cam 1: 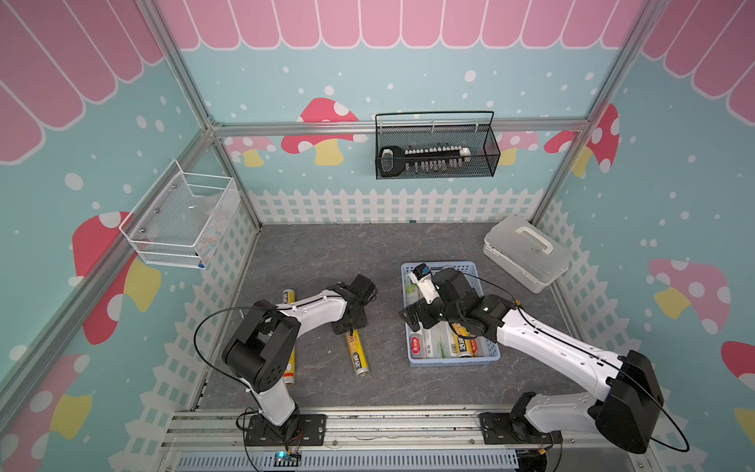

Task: Put the plastic wrap into the basket
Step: Pick up the plastic wrap from the center of the board, then place the plastic wrap in the basket.

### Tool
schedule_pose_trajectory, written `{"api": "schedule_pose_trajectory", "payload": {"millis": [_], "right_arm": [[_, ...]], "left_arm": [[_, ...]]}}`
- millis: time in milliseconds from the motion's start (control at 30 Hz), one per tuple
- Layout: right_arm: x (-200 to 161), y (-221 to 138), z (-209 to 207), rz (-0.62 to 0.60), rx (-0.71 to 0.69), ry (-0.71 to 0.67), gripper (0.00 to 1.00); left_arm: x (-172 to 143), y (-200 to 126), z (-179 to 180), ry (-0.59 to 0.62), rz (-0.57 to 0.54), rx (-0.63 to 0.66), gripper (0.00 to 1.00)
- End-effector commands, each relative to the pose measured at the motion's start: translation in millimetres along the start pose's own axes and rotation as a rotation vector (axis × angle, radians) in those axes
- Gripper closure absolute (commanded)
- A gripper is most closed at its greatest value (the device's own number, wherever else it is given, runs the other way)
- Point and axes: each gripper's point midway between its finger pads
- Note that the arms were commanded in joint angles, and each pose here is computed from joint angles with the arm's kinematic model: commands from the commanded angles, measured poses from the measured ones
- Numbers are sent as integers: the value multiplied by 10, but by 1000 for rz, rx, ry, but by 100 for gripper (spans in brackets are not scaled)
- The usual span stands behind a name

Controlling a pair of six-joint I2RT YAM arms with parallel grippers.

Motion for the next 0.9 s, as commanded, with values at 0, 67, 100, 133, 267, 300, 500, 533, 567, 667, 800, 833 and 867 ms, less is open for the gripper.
{"api": "schedule_pose_trajectory", "payload": {"millis": [0, 67, 100, 133, 267, 300, 500, 533, 567, 667, 800, 833, 867], "right_arm": [[6, -159, -160, -47, -91, -14, 1], [38, -271, -282, -93, -150, -9, 0], [51, -334, -351, -118, -184, -5, 0], [62, -397, -425, -145, -220, -2, 0], [70, -603, -617, -207, -297, 19, 0], [63, -638, -660, -216, -309, 23, 0], [-37, -735, -942, -204, -304, 157, 1], [-70, -722, -997, -188, -273, 208, 1], [-95, -719, -1042, -178, -245, 255, 0], [-175, -696, -1119, -142, -176, 336, 0], [-295, -665, -1199, -82, -146, 393, 0], [-332, -663, -1228, -69, -153, 399, 0], [-362, -666, -1246, -59, -162, 398, 0]], "left_arm": [[14, -87, 7, 6, -15, 10, 70], [121, -276, -22, -13, -69, -24, 78], [186, -392, -41, -24, -104, -44, 80], [245, -530, -63, -33, -135, -71, 83], [443, -1061, -223, -58, -265, -180, 90], [482, -1195, -311, -51, -289, -217, 91], [634, -1747, -1220, 48, -352, -453, 94], [635, -1791, -1412, 68, -347, -486, 95], [630, -1815, -1558, 79, -336, -508, 96], [626, -1894, -2032, 133, -325, -577, 96], [529, -1620, -2409, 162, -245, -589, 96], [493, -1561, -2503, 175, -217, -603, 96], [455, -1499, -2568, 185, -198, -605, 97]]}}
Point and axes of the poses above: each gripper's point midway between its finger pads, its own y axis out along the fingers, its own z axis along the line the jaws close on, x = y × z, and after that the axes turned 10 degrees about y, right-handed
